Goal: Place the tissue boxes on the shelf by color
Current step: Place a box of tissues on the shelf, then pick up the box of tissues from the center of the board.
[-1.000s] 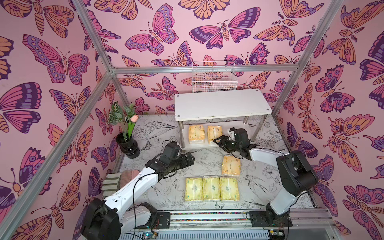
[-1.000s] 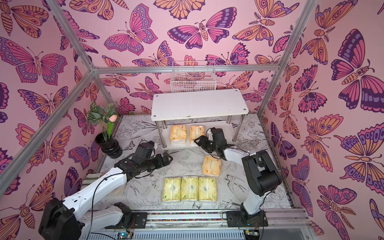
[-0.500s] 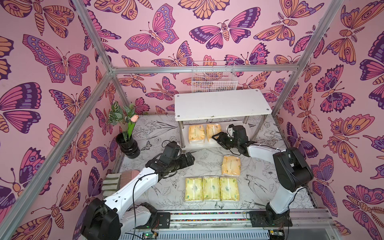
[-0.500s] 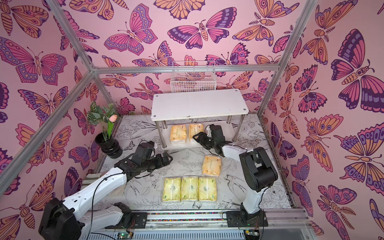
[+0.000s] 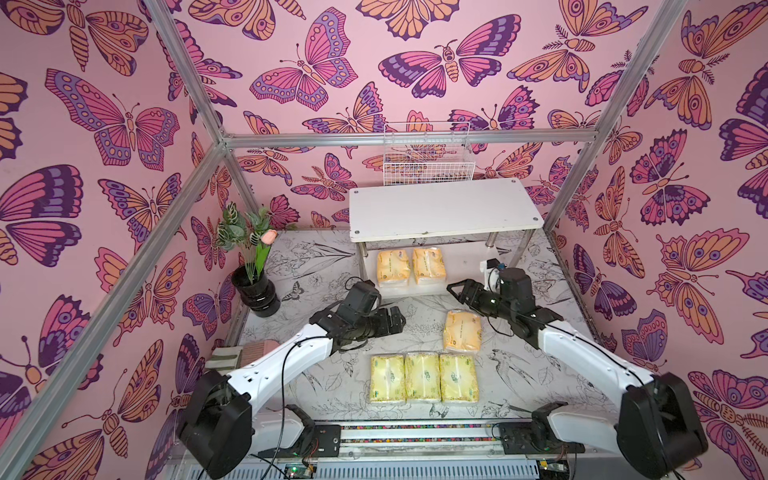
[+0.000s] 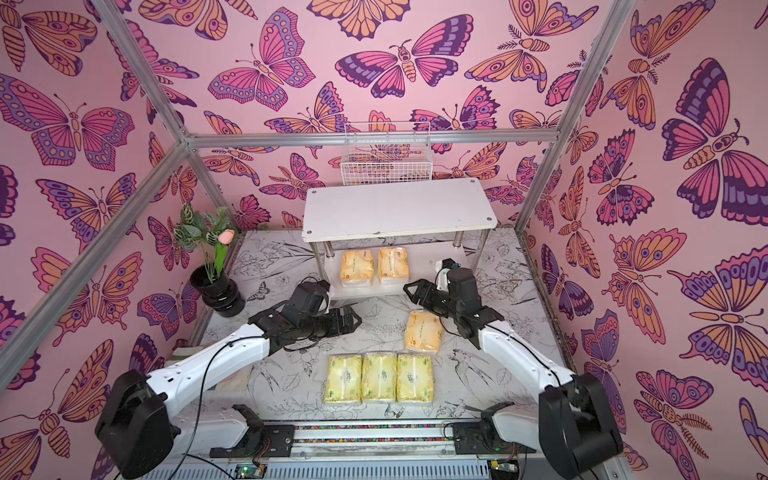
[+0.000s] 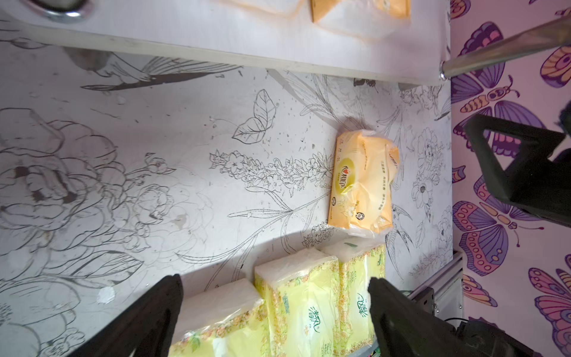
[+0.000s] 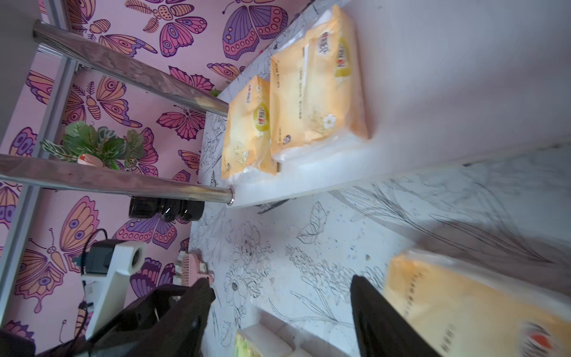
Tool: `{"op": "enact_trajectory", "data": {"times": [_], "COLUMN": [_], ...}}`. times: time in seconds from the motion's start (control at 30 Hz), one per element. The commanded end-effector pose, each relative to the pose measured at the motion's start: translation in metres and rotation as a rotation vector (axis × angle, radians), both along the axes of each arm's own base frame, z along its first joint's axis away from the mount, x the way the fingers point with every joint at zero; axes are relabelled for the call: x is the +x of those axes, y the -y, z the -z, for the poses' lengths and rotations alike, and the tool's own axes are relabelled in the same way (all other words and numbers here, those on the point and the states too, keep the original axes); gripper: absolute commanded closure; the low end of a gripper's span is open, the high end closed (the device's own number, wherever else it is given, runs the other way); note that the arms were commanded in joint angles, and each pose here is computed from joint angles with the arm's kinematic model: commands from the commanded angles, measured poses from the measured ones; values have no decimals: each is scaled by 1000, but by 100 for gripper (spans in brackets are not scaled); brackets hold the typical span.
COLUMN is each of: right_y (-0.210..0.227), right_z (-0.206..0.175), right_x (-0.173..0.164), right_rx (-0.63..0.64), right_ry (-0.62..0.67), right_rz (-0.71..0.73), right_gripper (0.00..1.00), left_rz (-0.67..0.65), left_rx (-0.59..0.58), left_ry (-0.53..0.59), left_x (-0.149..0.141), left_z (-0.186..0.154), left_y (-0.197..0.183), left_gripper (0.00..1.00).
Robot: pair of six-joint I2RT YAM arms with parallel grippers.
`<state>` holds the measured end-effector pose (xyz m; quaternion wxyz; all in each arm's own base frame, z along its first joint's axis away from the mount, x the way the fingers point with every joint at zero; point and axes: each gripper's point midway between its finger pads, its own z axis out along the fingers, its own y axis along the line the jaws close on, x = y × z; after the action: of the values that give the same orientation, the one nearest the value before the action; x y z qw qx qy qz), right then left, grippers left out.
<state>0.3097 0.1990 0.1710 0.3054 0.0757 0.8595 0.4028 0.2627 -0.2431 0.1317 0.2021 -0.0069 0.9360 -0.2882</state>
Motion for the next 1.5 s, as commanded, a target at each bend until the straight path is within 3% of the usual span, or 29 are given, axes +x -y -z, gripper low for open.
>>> {"op": "enact_trajectory", "data": {"times": [0.0,0.23,0.5,0.8,1.13,1.33,1.47], "right_y": [39,84,87,74,46,34,32], "right_z": [45,78,111,129,123,119,113], "right_x": [-32,-77,-101,-91,-76,-70,-68], "right_rx": [-106,-131,-86,-2,137,216,226], "right_ry": [-131,-188,-245,-253,-268,-276,-265], "right_rz": [63,196,211,194,103,67,61], "right_gripper": [22,13,12,13,15,21,31], "left_rz": [80,189,235,238,198,180,177], "left_rx": [-3,-43,-98,-134,-197,-215,-216], "left_ry": [0,-44,-87,-124,-186,-211,-214], "left_x": [1,8,18,17,15,10,7], "left_z": [5,25,48,70,89,98,100], "left_y": [27,86,129,153,164,165,164], "left_gripper": [0,0,0,1,0,0,0]}}
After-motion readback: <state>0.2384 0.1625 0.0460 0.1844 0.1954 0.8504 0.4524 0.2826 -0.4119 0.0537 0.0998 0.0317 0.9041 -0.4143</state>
